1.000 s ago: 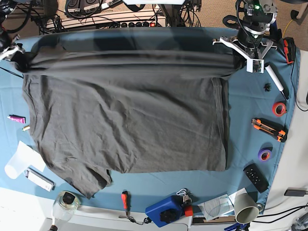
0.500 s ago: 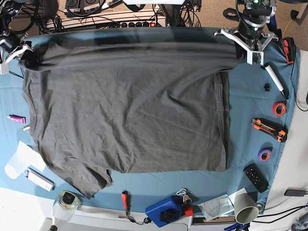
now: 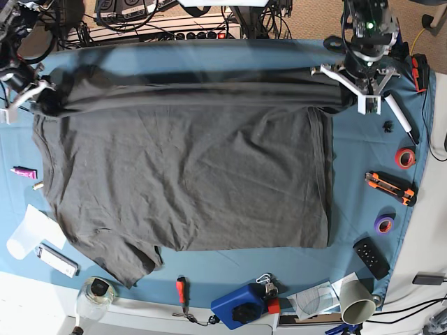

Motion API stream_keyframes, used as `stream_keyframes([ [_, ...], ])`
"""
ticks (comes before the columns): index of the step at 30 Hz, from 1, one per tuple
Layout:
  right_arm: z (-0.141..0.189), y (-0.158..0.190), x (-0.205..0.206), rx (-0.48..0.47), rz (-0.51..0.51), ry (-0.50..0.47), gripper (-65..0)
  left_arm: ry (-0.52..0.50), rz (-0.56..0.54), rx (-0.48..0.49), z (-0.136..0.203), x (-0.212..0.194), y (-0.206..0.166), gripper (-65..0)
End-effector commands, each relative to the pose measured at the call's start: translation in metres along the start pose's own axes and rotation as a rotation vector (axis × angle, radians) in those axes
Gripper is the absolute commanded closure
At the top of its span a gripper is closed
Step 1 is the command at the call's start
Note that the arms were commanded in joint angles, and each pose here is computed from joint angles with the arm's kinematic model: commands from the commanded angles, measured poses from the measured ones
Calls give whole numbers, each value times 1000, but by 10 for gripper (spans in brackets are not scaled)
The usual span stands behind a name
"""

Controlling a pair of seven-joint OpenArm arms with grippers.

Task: Fold the T-shirt properly
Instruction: 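Lift the held edge and fold it back over the shirt, then carry the folded edge across the shirt body with both grippers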

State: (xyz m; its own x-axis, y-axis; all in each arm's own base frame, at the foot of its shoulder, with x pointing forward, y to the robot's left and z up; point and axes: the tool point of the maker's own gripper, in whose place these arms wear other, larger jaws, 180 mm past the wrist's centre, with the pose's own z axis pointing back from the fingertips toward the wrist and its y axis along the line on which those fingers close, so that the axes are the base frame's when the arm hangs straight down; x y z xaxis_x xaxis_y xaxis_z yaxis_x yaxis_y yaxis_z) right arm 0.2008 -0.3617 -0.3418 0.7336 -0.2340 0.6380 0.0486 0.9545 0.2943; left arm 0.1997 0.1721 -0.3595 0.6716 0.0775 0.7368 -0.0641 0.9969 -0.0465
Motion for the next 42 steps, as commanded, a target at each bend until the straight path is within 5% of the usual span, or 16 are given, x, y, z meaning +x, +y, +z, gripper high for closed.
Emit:
stream_keyframes([
  [1, 4, -2, 18, -17, 40, -43, 0, -52, -5, 11, 1, 15, 2, 0],
  [11, -11, 1, 64, -54, 76, -129, 0, -149, 6, -5, -9, 52, -2, 0],
  [18, -25, 0, 70, -114, 104, -91, 0, -197, 6, -31, -12, 68, -7, 0],
  [26, -33, -3, 68, -158, 122, -72, 0, -129, -20, -127, -45, 54, -40, 0],
  [36, -32, -9, 76, -200, 129, -96, 0, -198, -69, -71, -58, 90, -39, 0],
  [42, -32, -16, 80, -244, 137, -92, 0, -123, -89, -99, -86, 75, -38, 0],
])
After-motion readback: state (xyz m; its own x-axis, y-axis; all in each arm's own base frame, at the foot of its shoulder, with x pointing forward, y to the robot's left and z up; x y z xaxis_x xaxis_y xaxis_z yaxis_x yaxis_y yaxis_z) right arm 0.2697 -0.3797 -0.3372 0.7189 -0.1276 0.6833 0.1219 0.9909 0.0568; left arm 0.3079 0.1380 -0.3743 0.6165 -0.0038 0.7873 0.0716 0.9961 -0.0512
